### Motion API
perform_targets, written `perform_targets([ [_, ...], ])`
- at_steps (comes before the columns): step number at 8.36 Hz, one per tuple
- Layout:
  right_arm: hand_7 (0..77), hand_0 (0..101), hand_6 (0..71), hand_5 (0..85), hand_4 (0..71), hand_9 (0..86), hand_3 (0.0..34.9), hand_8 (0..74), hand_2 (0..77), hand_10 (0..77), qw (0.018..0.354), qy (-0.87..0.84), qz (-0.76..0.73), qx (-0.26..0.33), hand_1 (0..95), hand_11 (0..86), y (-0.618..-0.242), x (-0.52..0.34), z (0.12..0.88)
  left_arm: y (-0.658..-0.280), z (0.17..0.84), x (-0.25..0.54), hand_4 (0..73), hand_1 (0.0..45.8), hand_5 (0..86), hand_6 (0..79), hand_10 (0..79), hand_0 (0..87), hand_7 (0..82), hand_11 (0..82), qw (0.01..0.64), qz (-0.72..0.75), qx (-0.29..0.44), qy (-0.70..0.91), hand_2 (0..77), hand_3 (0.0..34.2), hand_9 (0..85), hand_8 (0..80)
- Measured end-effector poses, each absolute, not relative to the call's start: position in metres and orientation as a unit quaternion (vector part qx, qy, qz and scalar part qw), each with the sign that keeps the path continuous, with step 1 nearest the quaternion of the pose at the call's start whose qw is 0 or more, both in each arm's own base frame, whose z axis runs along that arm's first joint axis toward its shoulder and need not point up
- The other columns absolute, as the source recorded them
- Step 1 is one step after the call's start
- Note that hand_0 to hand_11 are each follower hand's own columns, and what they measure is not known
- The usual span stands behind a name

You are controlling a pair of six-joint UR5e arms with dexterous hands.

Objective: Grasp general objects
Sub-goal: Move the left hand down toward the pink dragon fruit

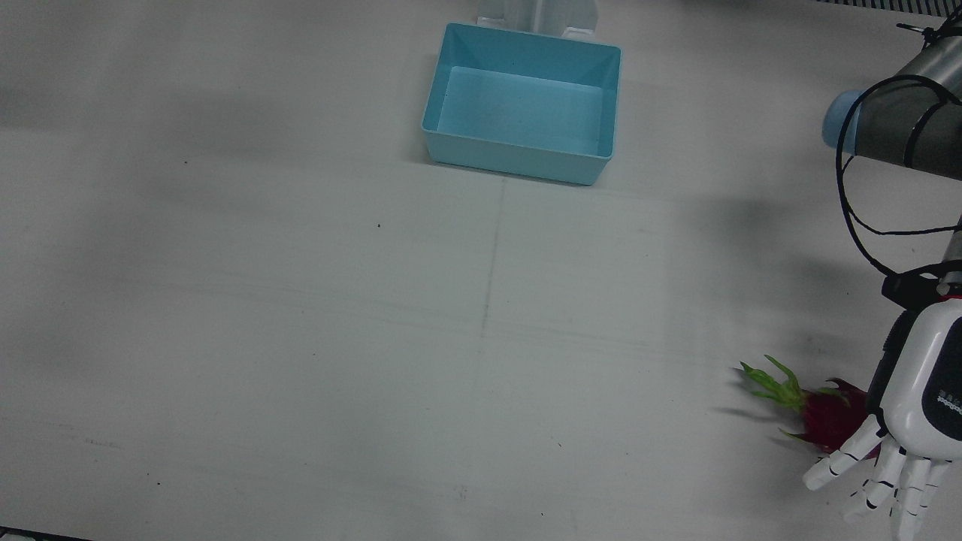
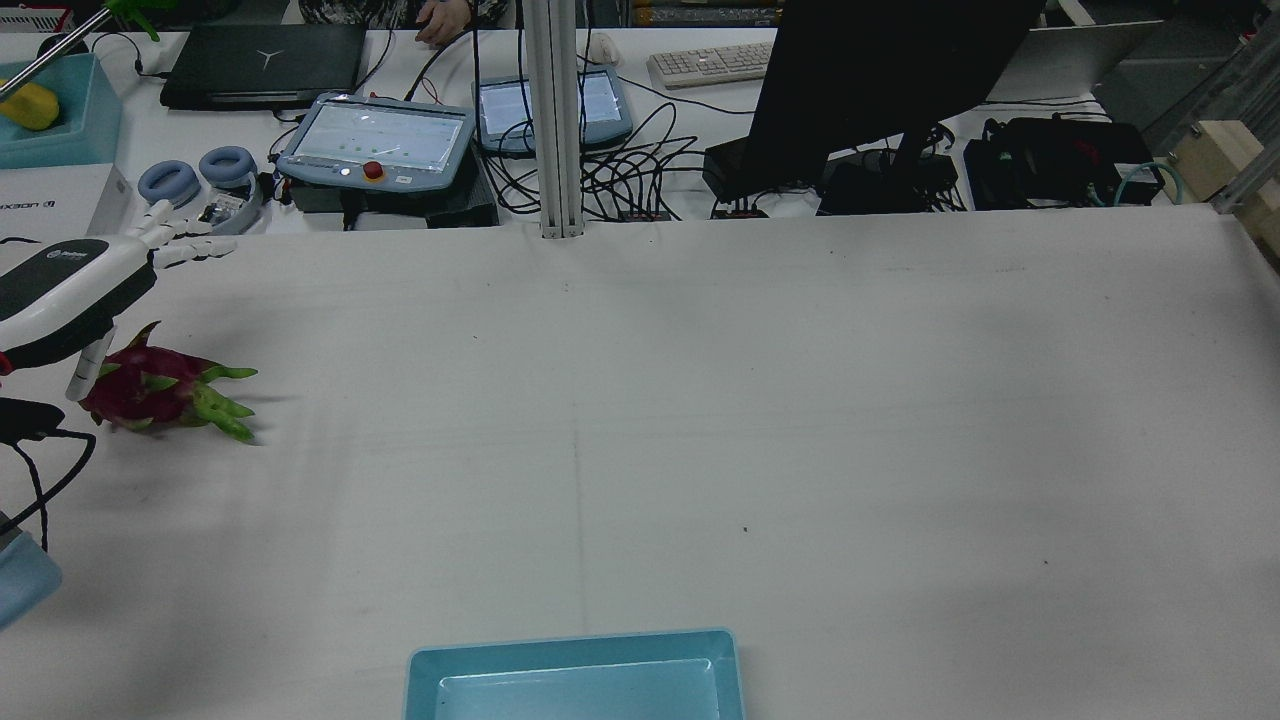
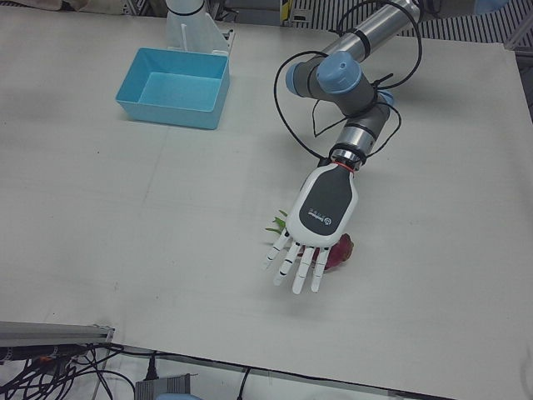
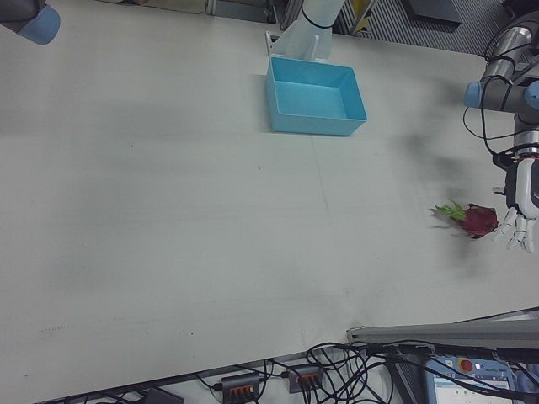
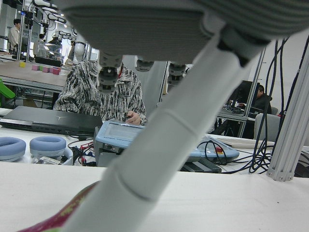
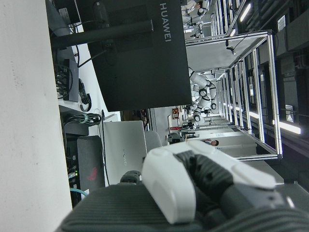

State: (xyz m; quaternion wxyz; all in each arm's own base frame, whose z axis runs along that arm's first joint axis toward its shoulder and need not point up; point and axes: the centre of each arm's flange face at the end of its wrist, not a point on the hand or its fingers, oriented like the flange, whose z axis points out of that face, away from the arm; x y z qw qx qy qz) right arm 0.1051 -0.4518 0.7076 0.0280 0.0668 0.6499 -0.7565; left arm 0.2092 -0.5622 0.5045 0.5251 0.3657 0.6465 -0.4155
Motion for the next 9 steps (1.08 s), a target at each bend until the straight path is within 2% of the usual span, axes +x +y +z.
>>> perform_targets([
  [1, 0.0, 0, 0.0, 0.0, 0.0, 0.5, 0.0, 0.0, 77.4, 0.0, 0.028, 0.650, -0.757, 0.067, 94.9, 0.5, -0.452, 0.105, 0.708, -0.561, 0.508, 0.210, 8.2, 0.0, 6.5, 0.5, 22.4, 79.7, 20.7, 0.5, 0.530, -0.413, 0.367, 0.643, 0.0, 14.2, 3.3, 1.6],
  [2, 0.0, 0, 0.0, 0.0, 0.0, 0.5, 0.0, 0.0, 77.4, 0.0, 0.028, 0.650, -0.757, 0.067, 94.9, 0.5, -0.452, 0.105, 0.708, -0.560, 0.513, 0.211, 8.2, 0.0, 2.7, 0.5, 22.4, 79.7, 22.4, 0.5, 0.540, -0.407, 0.374, 0.635, 0.0, 15.8, 2.7, 1.6],
  [4, 0.0, 0, 0.0, 0.0, 0.0, 0.5, 0.0, 0.0, 77.4, 0.0, 0.028, 0.650, -0.757, 0.067, 94.9, 0.5, -0.452, 0.105, 0.708, -0.563, 0.529, 0.217, 8.2, 0.0, 2.7, 0.5, 22.4, 79.7, 25.6, 0.5, 0.556, -0.397, 0.384, 0.621, 0.0, 16.1, 2.7, 1.6],
  [6, 0.0, 0, 0.0, 0.0, 0.0, 0.5, 0.0, 0.0, 77.4, 0.0, 0.028, 0.650, -0.757, 0.067, 94.9, 0.5, -0.452, 0.105, 0.708, -0.561, 0.538, 0.224, 8.2, 0.0, 21.3, 0.5, 22.4, 79.8, 27.3, 0.5, 0.564, -0.392, 0.383, 0.618, 0.0, 12.2, 2.2, 1.6],
  [7, 0.0, 0, 0.0, 0.0, 0.0, 0.5, 0.0, 0.0, 77.4, 0.0, 0.028, 0.650, -0.757, 0.067, 94.9, 0.5, -0.452, 0.105, 0.708, -0.560, 0.544, 0.226, 8.2, 0.0, 24.0, 0.5, 22.4, 79.7, 28.4, 0.5, 0.569, -0.392, 0.381, 0.614, 0.0, 10.1, 2.2, 1.6],
  [9, 0.0, 0, 0.0, 0.0, 0.0, 0.5, 0.0, 0.0, 77.4, 0.0, 0.028, 0.650, -0.757, 0.067, 94.9, 0.5, -0.452, 0.105, 0.708, -0.563, 0.565, 0.229, 8.2, 0.0, 24.0, 0.5, 22.9, 79.7, 28.4, 0.5, 0.574, -0.395, 0.379, 0.609, 0.0, 9.9, 3.8, 1.6],
])
